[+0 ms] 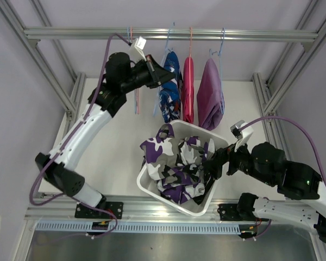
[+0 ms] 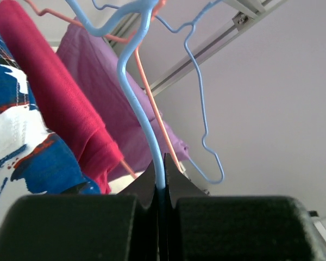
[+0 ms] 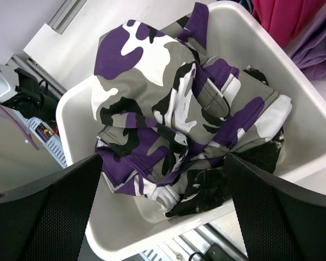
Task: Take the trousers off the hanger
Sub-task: Pick up the hanger from the clothesline.
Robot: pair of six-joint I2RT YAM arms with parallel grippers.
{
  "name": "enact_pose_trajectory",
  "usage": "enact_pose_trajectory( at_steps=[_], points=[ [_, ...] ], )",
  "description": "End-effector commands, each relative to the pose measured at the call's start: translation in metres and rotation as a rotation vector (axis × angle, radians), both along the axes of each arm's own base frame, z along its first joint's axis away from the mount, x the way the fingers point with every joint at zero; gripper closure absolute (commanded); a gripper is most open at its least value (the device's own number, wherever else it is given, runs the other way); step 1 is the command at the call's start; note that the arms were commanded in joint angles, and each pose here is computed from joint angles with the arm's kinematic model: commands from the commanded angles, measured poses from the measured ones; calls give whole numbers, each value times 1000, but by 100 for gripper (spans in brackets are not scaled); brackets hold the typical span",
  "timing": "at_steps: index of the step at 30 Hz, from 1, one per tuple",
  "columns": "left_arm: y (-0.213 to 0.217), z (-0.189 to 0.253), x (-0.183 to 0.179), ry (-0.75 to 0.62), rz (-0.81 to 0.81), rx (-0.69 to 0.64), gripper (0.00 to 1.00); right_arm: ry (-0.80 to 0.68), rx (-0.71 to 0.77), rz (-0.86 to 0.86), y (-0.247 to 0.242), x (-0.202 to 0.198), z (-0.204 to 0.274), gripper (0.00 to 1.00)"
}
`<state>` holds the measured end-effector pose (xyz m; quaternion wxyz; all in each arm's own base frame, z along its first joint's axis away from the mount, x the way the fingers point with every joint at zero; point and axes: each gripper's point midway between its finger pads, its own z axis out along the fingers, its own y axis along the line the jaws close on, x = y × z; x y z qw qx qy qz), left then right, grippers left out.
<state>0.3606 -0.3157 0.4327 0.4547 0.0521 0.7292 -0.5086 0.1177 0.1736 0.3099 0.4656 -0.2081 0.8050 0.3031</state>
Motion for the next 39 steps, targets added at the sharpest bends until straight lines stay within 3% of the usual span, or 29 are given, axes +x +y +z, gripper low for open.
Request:
enact_pose_trajectory(
  at_steps=[1, 15, 20, 30, 39],
  points=[
    [46, 120, -56, -427, 69, -96, 99, -45, -4, -9, 7, 10, 5, 0],
    [109, 90, -103, -449, 243, -35, 99, -138, 16, 52, 57, 32, 20, 0],
    [137, 78, -117, -460, 341, -1, 100, -145, -44, 61, 81, 47, 11, 1],
    [175, 20, -115, -382, 518, 60, 99, -168, -59, 109, 142, 70, -9, 0],
    [178, -27, -101, -306, 565, 122, 100, -293, -62, 139, 194, 87, -17, 1]
  ],
)
